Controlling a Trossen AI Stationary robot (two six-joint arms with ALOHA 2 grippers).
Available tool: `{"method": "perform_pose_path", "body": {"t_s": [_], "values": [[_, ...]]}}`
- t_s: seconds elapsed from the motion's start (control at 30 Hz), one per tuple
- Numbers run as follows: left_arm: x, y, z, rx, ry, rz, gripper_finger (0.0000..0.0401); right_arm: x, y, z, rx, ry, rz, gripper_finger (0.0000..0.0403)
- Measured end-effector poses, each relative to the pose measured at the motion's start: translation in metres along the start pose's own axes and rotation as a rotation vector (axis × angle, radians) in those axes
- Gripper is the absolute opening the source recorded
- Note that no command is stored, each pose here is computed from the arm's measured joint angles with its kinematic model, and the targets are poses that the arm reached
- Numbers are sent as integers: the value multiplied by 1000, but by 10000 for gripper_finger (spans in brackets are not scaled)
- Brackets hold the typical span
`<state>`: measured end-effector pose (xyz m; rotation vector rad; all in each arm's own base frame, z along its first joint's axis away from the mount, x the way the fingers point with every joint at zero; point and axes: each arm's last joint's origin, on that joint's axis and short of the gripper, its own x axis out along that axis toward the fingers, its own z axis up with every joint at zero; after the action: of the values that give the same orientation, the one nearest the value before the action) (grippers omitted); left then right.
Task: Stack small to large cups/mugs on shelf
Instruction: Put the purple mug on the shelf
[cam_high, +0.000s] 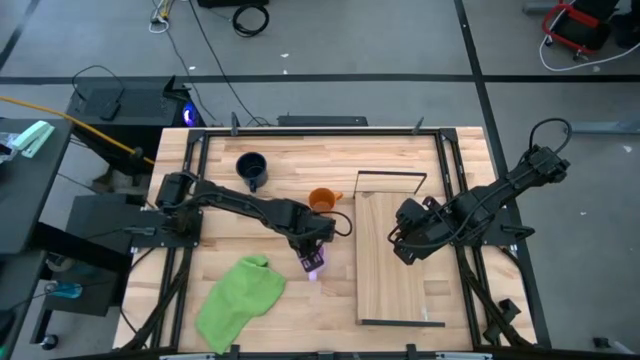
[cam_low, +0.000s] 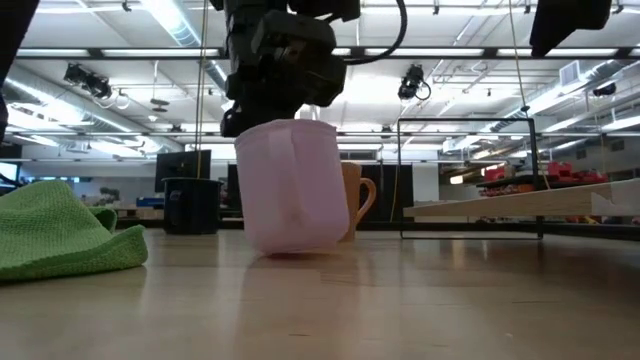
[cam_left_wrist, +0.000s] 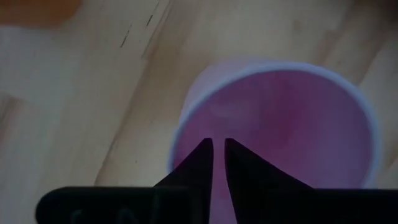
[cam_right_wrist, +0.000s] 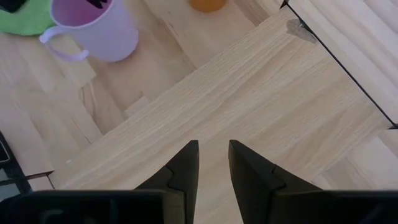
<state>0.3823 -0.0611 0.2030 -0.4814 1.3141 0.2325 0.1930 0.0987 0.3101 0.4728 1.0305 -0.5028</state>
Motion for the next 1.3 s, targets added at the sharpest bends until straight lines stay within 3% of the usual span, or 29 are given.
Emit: {"method": "perform_pose_path", "body": {"t_s": [0.43, 0.7, 1.03, 1.3], "values": [[-2, -1, 3, -74, -1, -43, 16, 0, 0, 0, 1, -2, 3, 95], [-29, -15, 19, -50, -91, -94, 31, 0, 0, 0, 1, -1, 3, 95], [-42, 2, 17, -35, -5, 65, 65, 0, 0, 0, 1, -1, 3, 95], [-42, 9, 19, -49, -4, 97, 102, 0, 0, 0, 1, -1, 2, 95]]}}
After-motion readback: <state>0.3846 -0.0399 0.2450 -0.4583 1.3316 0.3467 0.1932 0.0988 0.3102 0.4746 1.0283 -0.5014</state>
